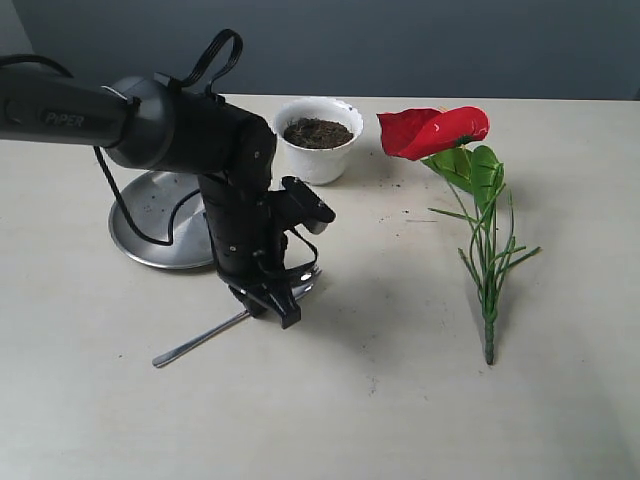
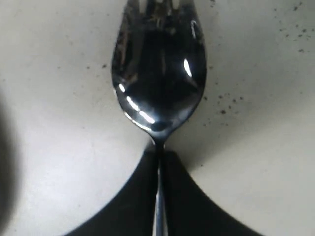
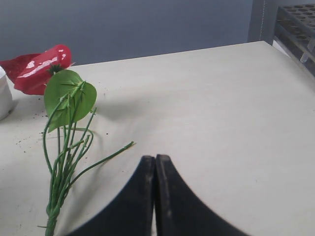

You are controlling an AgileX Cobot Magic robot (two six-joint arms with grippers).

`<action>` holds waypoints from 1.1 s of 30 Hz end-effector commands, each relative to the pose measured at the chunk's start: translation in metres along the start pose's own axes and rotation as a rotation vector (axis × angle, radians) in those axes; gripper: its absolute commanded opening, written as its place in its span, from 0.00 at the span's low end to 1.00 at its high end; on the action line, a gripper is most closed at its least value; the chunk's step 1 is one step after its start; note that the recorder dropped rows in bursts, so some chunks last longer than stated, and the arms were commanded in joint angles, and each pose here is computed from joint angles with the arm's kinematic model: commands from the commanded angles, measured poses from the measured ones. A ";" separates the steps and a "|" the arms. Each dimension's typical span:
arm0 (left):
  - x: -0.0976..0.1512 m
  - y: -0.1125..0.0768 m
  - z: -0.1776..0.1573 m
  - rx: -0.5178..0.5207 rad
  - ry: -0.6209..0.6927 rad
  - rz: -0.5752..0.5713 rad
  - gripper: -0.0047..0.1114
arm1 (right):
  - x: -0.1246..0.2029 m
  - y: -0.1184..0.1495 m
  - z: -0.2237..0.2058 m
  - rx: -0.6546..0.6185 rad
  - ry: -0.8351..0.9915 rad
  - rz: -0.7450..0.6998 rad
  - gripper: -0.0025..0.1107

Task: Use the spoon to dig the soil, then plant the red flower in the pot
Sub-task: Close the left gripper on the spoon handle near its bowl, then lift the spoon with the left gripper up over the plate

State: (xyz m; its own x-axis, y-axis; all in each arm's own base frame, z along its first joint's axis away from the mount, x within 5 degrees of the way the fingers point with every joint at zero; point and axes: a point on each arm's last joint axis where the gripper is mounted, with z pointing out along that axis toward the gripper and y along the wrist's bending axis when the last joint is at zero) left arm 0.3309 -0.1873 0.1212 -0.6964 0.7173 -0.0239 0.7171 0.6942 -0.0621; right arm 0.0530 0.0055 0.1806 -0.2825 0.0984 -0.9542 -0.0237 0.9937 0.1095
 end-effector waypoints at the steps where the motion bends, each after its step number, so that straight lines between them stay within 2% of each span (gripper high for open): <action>1: 0.005 -0.009 -0.006 0.034 0.024 -0.014 0.04 | 0.000 0.000 0.000 0.001 -0.012 -0.004 0.02; 19: 0.011 -0.011 -0.076 -0.070 -0.155 0.032 0.04 | 0.000 0.000 0.000 0.001 -0.012 -0.004 0.02; 27: 0.012 -0.007 -0.122 -0.209 -0.299 0.091 0.04 | 0.000 0.000 0.000 0.001 -0.012 -0.004 0.02; 33: 0.012 0.002 -0.146 -0.360 -0.314 0.161 0.04 | 0.000 0.000 0.000 0.001 -0.012 -0.004 0.02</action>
State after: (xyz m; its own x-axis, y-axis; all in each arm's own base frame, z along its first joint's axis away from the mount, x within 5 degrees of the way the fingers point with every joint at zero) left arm 0.3255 -0.1698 0.2535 -0.5525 0.7760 -0.3043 0.7456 0.6233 0.2356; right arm 0.0530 0.0055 0.1806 -0.2825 0.0984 -0.9542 -0.0237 0.9937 0.1095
